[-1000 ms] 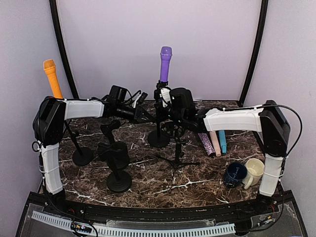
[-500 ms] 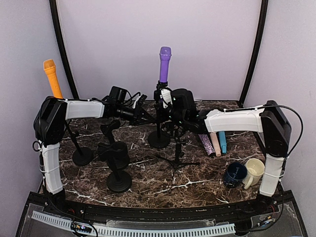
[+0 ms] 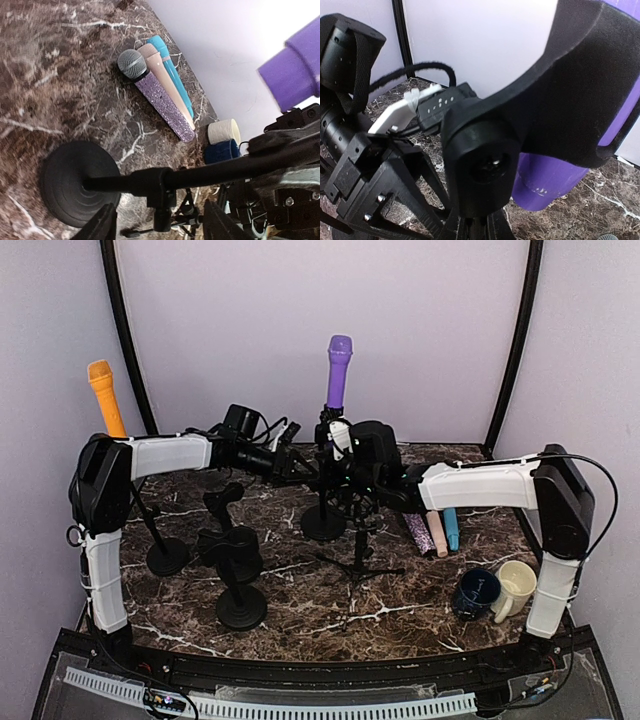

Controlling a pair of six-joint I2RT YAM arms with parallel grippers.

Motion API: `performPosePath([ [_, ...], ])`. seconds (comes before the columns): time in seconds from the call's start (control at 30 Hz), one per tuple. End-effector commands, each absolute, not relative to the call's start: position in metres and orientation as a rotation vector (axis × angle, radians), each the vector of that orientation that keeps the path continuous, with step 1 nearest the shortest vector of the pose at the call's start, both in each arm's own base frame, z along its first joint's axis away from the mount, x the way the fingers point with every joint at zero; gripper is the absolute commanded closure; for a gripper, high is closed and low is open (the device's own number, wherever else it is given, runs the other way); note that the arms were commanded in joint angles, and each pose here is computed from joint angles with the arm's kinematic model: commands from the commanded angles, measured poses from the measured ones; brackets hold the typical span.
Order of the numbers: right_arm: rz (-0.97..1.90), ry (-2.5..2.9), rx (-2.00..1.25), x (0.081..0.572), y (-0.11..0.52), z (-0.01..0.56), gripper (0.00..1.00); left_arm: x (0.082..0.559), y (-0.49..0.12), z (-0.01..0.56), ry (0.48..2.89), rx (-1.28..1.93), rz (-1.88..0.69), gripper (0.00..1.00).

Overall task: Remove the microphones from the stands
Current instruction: Hold the microphone stand with the microphone at the center of the board.

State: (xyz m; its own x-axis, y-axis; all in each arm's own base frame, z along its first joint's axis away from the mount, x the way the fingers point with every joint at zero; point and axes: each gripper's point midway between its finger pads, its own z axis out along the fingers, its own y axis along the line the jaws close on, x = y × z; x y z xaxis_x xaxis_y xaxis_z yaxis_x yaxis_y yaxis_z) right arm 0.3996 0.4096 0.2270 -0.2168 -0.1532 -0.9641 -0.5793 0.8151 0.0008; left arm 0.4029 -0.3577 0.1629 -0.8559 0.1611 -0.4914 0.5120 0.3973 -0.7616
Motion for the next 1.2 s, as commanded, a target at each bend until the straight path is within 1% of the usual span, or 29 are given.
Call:
performPosePath([
  [0.0,0.454,1.696,-0.496,0.401,0.401,0.264,1.00,0.413,-0.353,0.215,2.149,0.766,-1.227,0.36],
  [0.2,0.458,1.703,-0.489,0.402,0.402,0.262,1.00,0.415,-0.339,0.235,2.037,0.852,-1.036,0.34],
  [0.23,0.459,1.704,-0.486,0.402,0.402,0.262,0.98,0.415,-0.340,0.240,2.006,0.864,-1.025,0.34],
  [0.33,0.472,1.703,-0.475,0.400,0.401,0.264,0.76,0.409,-0.335,0.246,1.958,0.889,-0.986,0.34],
  [0.37,0.475,1.701,-0.474,0.400,0.400,0.266,0.71,0.407,-0.335,0.251,1.941,0.892,-0.980,0.34],
  [0.5,0.480,1.696,-0.471,0.396,0.396,0.271,0.54,0.399,-0.333,0.247,1.907,0.930,-0.939,0.34],
  [0.63,0.468,1.702,-0.465,0.393,0.389,0.276,0.47,0.390,-0.338,0.247,1.846,0.999,-0.911,0.34],
  [0.97,0.468,1.721,-0.451,0.381,0.373,0.280,0.38,0.378,-0.357,0.232,1.775,1.141,-0.729,0.35],
  [1.07,0.479,1.721,-0.431,0.375,0.365,0.285,0.31,0.373,-0.364,0.228,1.753,1.172,-0.672,0.35],
  [1.17,0.529,1.721,-0.418,0.370,0.357,0.293,0.23,0.372,-0.363,0.221,1.745,1.181,-0.599,0.34],
])
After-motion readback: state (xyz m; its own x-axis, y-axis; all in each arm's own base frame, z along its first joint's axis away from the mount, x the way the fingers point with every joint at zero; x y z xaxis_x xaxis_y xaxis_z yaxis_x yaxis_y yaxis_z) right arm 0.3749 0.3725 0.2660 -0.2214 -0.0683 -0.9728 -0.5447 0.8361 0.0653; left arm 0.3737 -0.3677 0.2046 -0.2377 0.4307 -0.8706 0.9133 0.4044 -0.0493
